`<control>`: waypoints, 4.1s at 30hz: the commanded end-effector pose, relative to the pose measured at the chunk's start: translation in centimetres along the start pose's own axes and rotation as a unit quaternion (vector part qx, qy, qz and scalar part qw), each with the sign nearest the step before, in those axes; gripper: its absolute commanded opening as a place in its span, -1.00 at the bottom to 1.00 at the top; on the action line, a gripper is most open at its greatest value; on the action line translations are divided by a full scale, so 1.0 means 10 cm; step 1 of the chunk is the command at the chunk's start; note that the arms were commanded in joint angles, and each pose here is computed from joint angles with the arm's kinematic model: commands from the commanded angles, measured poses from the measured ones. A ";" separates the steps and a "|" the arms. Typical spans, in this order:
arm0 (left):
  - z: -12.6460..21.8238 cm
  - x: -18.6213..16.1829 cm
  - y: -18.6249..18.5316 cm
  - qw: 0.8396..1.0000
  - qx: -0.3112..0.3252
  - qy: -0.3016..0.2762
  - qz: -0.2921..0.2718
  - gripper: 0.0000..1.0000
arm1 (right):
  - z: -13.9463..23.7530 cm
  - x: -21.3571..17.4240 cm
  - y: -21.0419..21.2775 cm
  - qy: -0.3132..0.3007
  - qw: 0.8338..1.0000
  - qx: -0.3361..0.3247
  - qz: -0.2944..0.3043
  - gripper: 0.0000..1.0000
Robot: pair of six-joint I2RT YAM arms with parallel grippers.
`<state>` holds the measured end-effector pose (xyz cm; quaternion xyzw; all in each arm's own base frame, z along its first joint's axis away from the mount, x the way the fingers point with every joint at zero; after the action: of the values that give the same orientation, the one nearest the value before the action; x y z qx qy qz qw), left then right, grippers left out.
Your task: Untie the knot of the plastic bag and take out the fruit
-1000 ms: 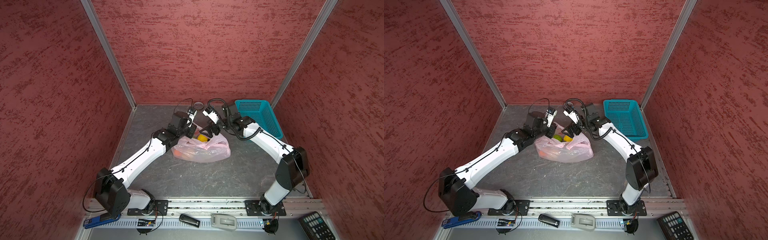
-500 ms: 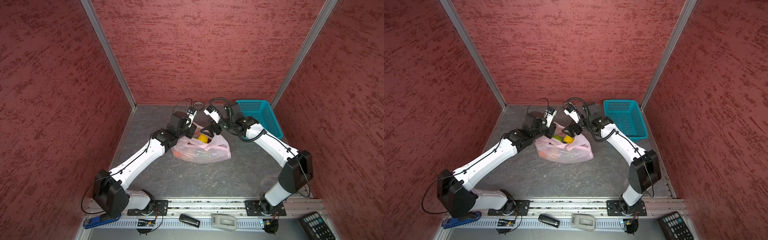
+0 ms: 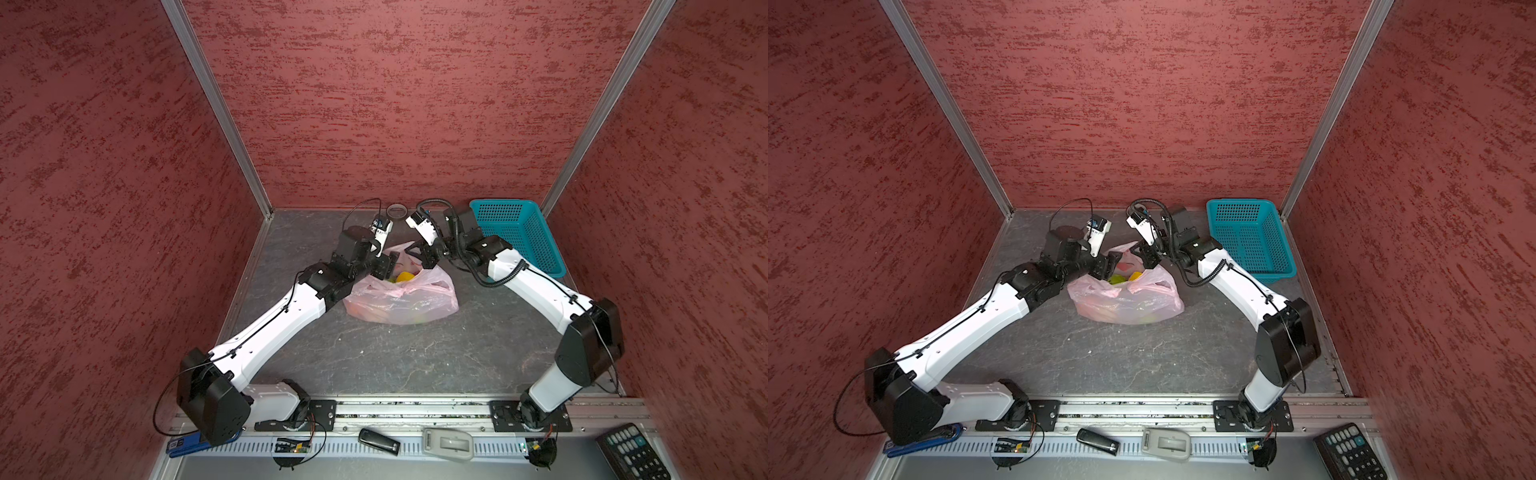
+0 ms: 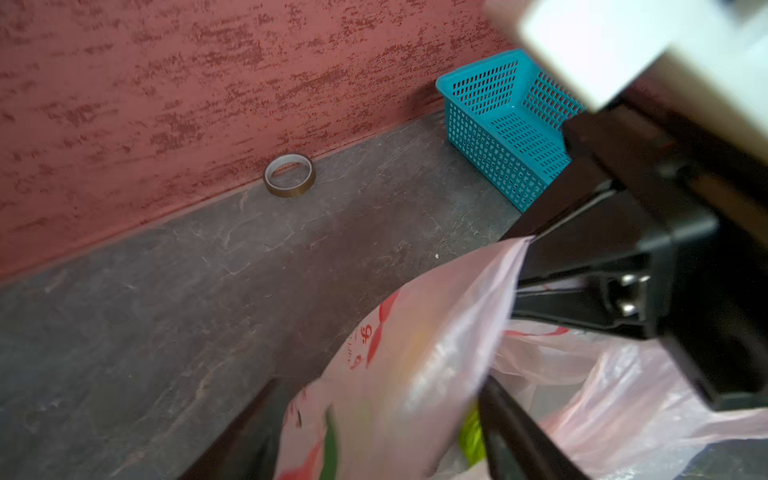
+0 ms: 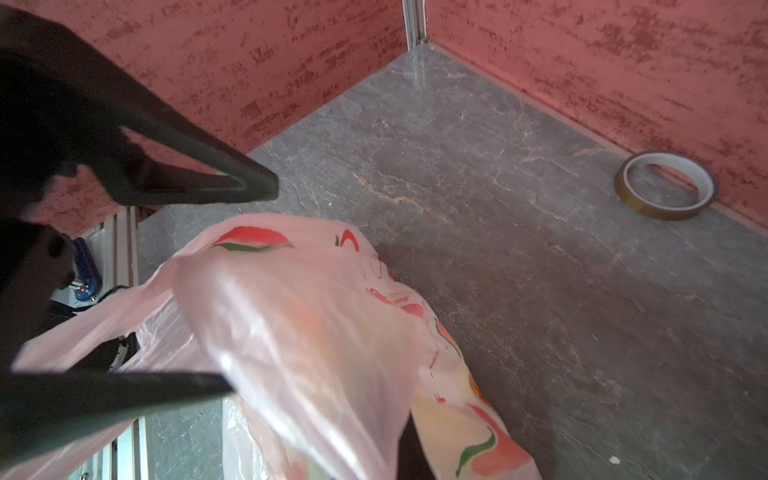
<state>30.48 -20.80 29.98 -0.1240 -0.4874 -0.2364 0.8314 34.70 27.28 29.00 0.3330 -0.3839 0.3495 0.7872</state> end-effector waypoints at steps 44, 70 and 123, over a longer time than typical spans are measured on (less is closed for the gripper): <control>-0.32 -0.56 0.79 0.979 0.178 0.097 0.014 0.80 | 0.50 -0.11 0.05 -0.046 0.998 -0.031 0.000 -1.00; 0.11 -0.44 0.41 0.986 0.057 0.132 0.083 -1.00 | 0.29 0.39 -0.91 -0.050 0.985 -0.160 0.051 -1.00; 0.17 -0.65 0.13 0.960 0.025 0.173 0.221 -1.00 | -0.39 -0.62 0.05 0.082 0.982 -0.100 -0.137 0.63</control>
<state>27.68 -17.10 24.41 -0.1498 -0.2984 -0.0589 0.9408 31.69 29.20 22.47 0.3265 -0.2491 0.2329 0.8815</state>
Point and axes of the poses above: each gripper's point midway between its finger pads, its own z axis back along the fingers, its own y axis along the line the jaws close on, x = y × z, the point moved 5 cm from there along z, back along the fingers, and after that the axes turned 3 degrees about -z, right-handed, at the moved point
